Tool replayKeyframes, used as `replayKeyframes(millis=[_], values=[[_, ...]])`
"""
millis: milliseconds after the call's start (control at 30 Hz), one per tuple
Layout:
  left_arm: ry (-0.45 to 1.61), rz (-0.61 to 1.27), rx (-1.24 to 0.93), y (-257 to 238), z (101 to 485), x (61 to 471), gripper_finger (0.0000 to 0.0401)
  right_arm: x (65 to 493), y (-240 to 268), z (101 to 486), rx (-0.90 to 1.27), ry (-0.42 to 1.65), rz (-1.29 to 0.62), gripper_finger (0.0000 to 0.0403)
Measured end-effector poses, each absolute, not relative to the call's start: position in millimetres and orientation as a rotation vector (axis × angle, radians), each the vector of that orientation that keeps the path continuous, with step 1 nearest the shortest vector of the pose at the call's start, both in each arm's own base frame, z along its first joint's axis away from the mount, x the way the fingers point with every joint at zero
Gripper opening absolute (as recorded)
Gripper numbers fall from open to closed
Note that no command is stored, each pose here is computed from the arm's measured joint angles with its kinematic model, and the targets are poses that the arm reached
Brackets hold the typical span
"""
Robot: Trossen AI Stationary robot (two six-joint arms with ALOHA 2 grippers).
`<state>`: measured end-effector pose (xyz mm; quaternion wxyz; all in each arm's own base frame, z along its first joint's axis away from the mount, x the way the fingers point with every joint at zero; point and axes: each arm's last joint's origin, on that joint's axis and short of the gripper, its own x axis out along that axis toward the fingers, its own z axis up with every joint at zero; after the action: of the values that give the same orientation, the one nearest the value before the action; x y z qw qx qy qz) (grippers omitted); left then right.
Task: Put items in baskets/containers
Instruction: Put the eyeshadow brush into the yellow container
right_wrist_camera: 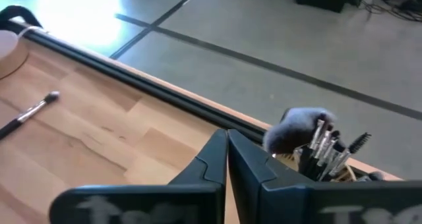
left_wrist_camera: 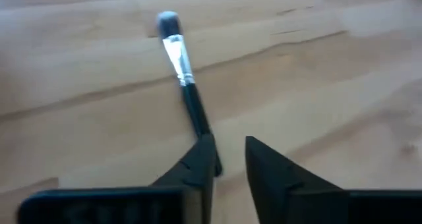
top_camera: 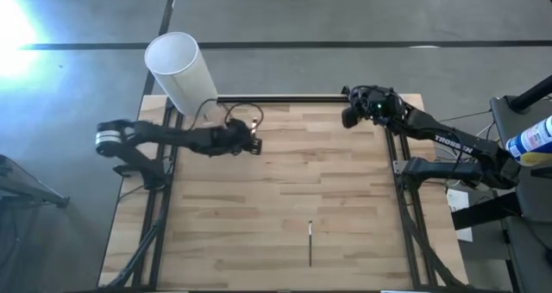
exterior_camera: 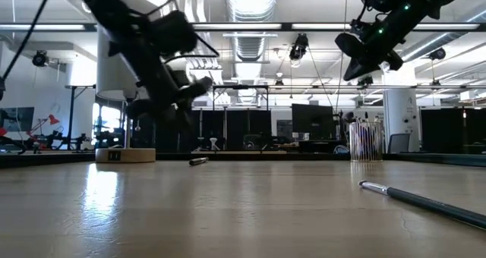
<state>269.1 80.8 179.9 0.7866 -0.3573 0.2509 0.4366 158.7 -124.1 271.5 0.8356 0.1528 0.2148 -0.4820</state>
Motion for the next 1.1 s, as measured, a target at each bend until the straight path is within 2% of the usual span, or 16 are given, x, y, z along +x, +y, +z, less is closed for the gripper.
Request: replayKeyframes(millis=[133, 267, 667, 833, 1100], values=[[0.614, 1.030, -0.755, 87, 176, 287, 0.0120, 161, -121, 271, 0.303, 0.466, -0.996, 0.0008], [0.656, 1.061, -0.768, 90, 162, 299, 0.0145, 164, -117, 271, 0.279, 0.482, -0.963, 0.0008], [0.682, 1.146, -0.817, 92, 135, 304, 0.0151, 168, -112, 270, 0.242, 0.512, -0.876, 0.0008], [0.722, 1.148, -0.811, 91, 126, 305, 0.0125, 168, -111, 270, 0.241, 0.516, -0.859, 0.0008], [0.792, 1.108, -0.782, 89, 125, 303, 0.0035, 168, -111, 270, 0.245, 0.517, -0.852, 0.0008]])
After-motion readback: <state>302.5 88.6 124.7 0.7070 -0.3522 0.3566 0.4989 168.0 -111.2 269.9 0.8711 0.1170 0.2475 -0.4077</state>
